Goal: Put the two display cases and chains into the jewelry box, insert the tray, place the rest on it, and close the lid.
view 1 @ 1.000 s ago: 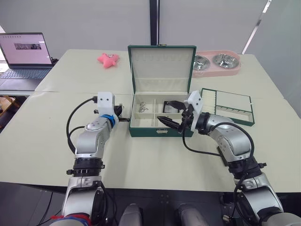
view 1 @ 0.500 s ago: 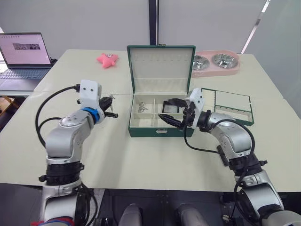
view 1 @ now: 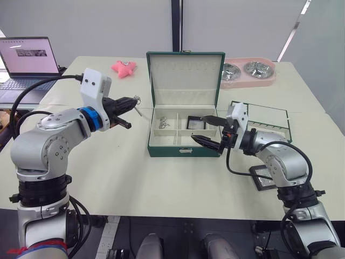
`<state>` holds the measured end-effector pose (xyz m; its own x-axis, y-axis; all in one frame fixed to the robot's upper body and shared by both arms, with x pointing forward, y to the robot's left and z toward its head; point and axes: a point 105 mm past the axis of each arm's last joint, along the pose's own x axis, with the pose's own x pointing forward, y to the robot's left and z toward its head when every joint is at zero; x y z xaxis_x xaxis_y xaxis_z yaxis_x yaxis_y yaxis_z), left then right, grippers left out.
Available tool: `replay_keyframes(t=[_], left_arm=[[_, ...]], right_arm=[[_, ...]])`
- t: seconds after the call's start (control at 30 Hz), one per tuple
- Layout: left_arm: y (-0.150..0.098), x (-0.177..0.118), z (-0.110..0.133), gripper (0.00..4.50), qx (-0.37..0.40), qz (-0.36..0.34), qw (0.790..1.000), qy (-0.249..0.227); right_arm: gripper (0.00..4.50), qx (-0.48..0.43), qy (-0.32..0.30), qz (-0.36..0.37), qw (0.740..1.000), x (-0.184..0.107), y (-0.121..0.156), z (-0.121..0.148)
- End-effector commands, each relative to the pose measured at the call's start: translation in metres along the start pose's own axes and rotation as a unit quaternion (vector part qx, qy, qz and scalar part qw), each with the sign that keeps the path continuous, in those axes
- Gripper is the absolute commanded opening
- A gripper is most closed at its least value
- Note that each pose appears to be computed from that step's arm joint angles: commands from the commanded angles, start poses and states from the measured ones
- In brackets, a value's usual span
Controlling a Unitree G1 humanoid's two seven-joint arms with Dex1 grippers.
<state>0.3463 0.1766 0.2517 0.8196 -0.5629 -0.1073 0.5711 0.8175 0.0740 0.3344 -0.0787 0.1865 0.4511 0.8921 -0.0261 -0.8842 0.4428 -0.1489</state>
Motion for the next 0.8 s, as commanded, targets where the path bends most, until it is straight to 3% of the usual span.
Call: replay_keyframes(t=[0.03, 0.27, 0.8], left_arm=[[-0.020, 0.006, 0.016, 0.01, 0.018, -0.040, 0.999, -0.022], [-0.041, 0.020, 0.012, 0.01, 0.026, -0.094, 0.995, -0.011], [-0.041, 0.031, -0.040, 0.01, 0.041, -0.126, 0.990, 0.054]], right_arm=[[4.50, -0.019, -0.020, -0.012, 1.000, -0.008, 0.000, 0.014], [4.50, -0.021, -0.017, -0.032, 0.999, -0.018, -0.001, 0.015], [4.50, -0.025, -0.013, -0.049, 0.998, -0.026, -0.001, 0.016]])
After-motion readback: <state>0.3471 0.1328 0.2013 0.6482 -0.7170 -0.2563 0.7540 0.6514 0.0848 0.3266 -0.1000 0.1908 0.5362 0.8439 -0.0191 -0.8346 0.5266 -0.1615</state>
